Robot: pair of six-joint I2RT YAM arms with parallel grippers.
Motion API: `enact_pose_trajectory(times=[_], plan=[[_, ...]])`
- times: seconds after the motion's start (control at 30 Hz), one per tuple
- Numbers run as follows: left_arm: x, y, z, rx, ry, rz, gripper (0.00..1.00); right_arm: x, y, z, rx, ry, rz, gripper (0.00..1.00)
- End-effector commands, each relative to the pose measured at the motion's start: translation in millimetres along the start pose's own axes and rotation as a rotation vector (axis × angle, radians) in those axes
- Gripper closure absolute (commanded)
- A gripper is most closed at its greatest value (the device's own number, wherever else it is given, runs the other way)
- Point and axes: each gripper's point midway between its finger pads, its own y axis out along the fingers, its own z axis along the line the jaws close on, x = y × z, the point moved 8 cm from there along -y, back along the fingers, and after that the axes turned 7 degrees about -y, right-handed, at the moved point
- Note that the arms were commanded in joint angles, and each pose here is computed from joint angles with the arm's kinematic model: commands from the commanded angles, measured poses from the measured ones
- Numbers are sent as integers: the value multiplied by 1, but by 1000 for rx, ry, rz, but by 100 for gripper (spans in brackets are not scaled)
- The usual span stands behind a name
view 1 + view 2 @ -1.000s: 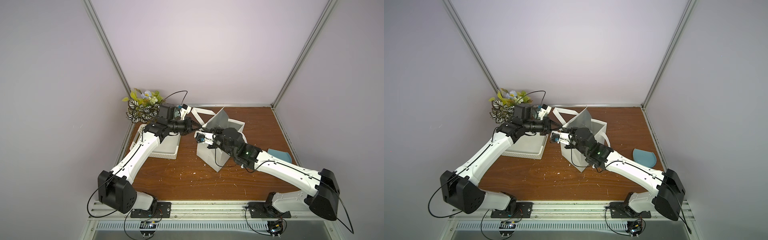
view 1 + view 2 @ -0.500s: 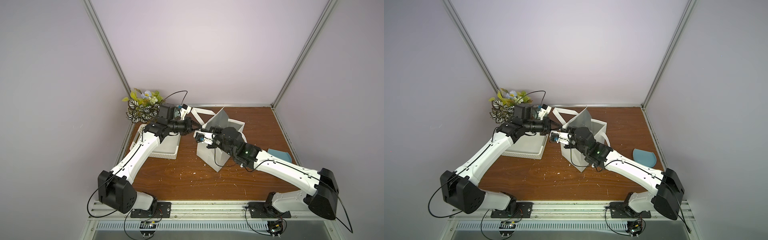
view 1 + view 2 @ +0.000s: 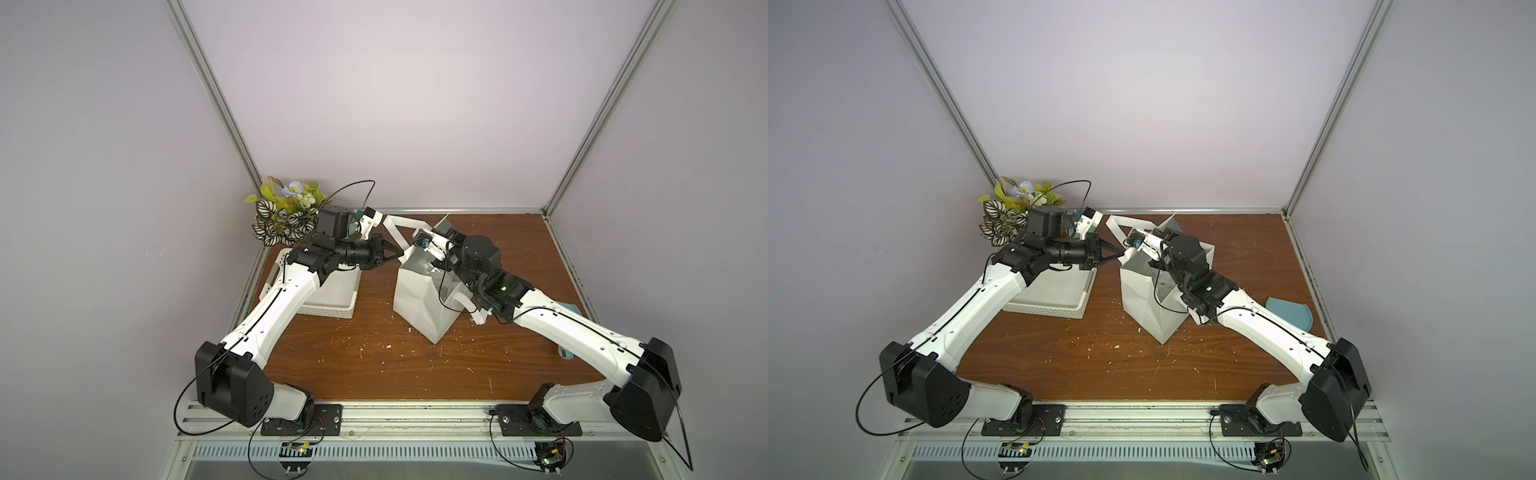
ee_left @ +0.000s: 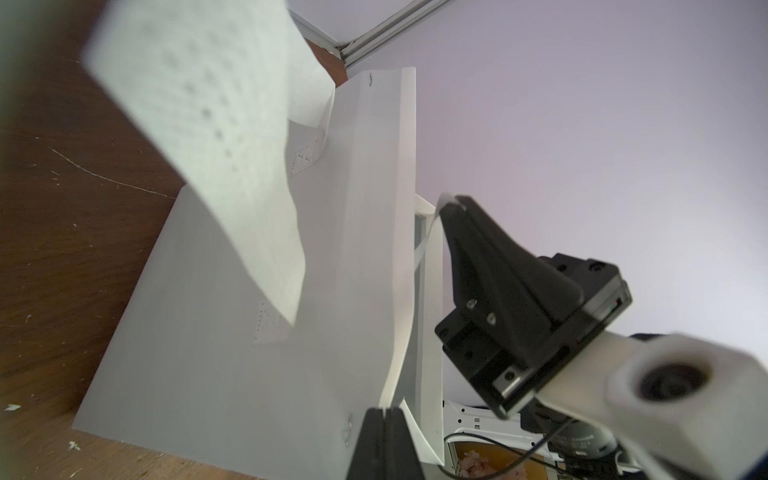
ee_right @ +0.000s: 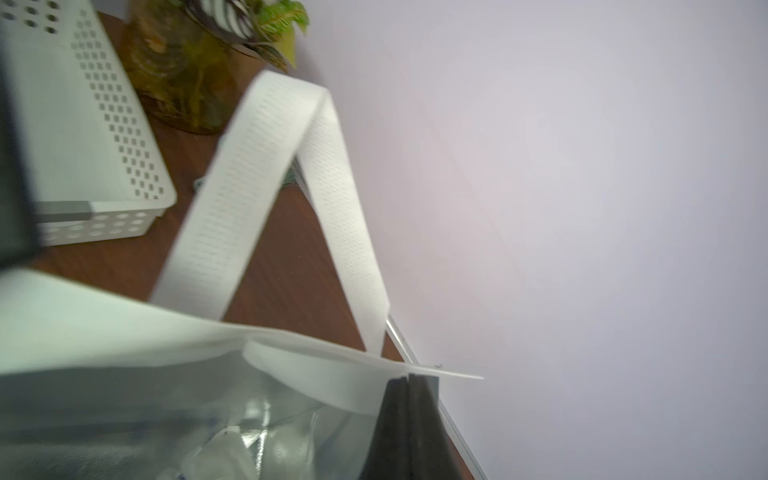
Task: Place the ice pack in the delivery bag
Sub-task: Place the adhesive seal at the center of the board.
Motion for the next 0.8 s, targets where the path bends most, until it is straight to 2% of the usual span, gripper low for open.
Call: enact_pose_trajectory(times=[0.0, 0.27, 0.5, 0.77], plan=[[2, -1, -5, 5, 29, 1, 100, 3, 5, -39, -162, 105, 5, 100], [6, -7, -4, 12, 31, -13, 100, -48, 22, -80, -340, 180, 152, 100], [8, -8, -3, 11, 34, -15, 100, -109, 33, -127, -528, 285, 325, 100], [10, -8, -2, 11, 44, -14, 100, -176, 48, -150, -604, 389, 484, 100]])
